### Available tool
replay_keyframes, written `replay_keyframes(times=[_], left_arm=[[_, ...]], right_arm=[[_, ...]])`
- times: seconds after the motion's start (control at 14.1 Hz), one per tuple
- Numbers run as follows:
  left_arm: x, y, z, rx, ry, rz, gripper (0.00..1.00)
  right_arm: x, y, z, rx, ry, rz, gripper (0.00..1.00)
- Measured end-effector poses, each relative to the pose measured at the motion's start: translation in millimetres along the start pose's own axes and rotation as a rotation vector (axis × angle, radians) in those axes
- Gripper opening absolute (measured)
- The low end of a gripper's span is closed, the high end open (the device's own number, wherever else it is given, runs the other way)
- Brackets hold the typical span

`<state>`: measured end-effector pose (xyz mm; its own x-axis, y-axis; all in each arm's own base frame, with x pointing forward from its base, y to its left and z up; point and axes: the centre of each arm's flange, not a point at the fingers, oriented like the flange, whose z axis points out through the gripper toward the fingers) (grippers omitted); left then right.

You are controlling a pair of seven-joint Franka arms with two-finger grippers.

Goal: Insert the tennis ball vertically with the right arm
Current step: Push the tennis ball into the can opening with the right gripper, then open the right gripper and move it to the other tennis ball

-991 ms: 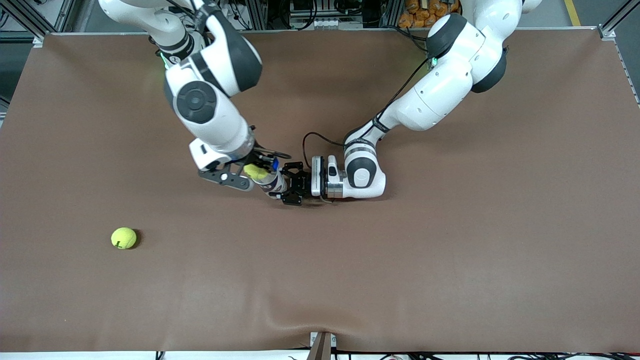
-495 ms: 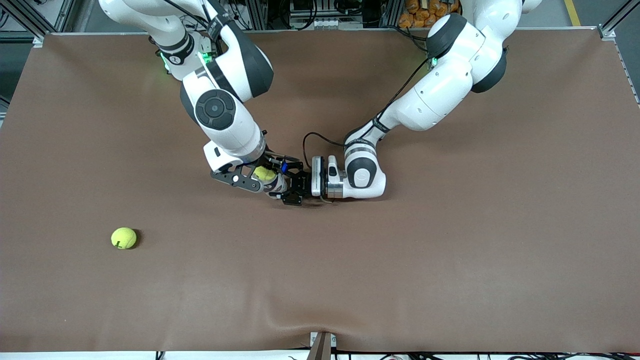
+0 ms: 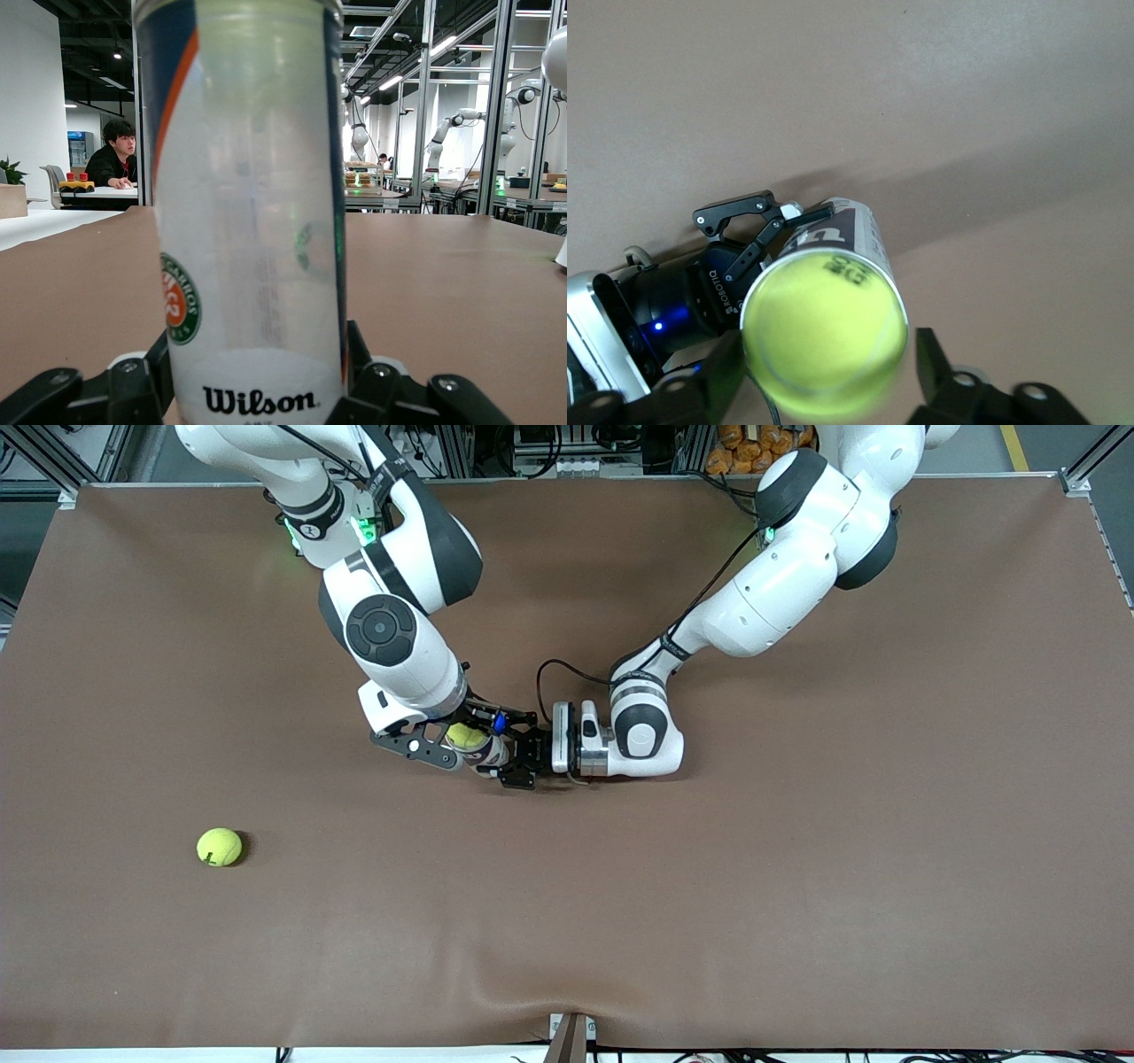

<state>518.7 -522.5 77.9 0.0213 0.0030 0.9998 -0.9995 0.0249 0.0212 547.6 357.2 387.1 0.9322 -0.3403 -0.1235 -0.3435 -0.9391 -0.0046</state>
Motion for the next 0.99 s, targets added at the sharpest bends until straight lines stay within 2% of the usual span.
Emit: replay_keyframes(times=[0.07,0.5,0.71,0.99], left_arm=[[0,0,0,0.000,0.000,0.000,0.73],[0,0,0,0.000,0.000,0.000,0.73],[0,0,0,-0.001,0.000,0.001,0.74],[-1,1,0,-0.001,0.001,0.000,0.79]], right_arm=[[0,0,0,0.000,0.000,0.002,1.00],[9,7,-4,0.002,0.003,0.044,1.00],[40,39,-23,-0.003,-0.009,0.106,1.00],[85,99,-60,0.019,-0.008,0.134,1.00]])
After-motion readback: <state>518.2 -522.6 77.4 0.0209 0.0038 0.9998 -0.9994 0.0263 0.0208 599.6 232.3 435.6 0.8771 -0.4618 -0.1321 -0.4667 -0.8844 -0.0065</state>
